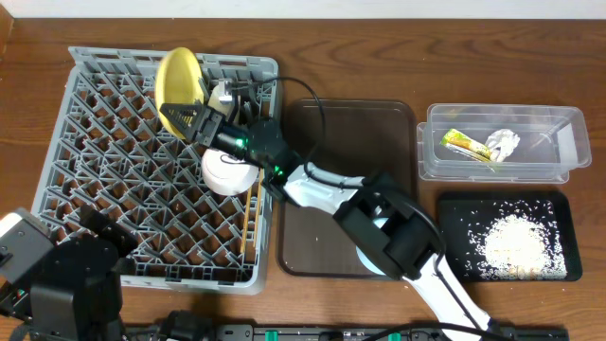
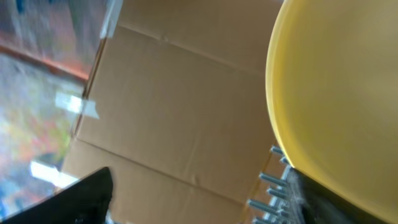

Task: Sort waste into correct bins and load items into the dishwasher
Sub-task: 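Insert the yellow plate upright into a rack slot and release, then move the right gripper back over the blue bowl on the tray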

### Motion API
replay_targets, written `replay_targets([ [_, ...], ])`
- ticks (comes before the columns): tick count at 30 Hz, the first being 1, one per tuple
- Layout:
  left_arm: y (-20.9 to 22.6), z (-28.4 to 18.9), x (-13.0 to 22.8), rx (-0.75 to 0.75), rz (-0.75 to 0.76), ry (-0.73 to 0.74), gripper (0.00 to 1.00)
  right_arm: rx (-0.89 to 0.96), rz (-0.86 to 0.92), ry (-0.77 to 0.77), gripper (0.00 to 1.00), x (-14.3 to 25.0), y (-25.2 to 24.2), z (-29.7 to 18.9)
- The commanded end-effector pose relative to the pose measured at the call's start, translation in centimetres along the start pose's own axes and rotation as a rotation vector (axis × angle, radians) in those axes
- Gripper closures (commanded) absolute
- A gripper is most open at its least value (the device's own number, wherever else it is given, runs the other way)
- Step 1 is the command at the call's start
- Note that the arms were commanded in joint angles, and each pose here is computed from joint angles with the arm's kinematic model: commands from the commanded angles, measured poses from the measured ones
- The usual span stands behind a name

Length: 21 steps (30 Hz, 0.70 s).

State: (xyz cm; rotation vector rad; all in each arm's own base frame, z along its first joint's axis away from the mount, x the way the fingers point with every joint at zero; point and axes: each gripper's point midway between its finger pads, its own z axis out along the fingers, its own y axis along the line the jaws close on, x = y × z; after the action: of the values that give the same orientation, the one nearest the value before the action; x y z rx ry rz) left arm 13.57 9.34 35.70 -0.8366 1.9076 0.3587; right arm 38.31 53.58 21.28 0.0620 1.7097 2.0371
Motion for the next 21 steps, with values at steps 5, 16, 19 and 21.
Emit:
replay_targets([
  [5,0.1,-0.1,-0.3,-0.008,-0.001,-0.012,0.00,0.036,-0.052,0.135,0.01,-2.9,2.3,0.6],
  [16,0.1,-0.1,-0.3,-0.008,-0.001,-0.012,0.00,0.530,-0.339,0.318,0.01,-11.8,4.4,-7.9],
  [19,0.1,-0.1,-0.4,-0.007,-0.001,-0.012,0.00,0.735,-0.376,0.361,0.01,-14.1,4.9,-14.2],
  [21,0.1,-0.1,-0.3,-0.008,-0.001,-0.012,0.00,0.918,-0.382,0.384,0.01,-15.1,4.4,-19.4],
])
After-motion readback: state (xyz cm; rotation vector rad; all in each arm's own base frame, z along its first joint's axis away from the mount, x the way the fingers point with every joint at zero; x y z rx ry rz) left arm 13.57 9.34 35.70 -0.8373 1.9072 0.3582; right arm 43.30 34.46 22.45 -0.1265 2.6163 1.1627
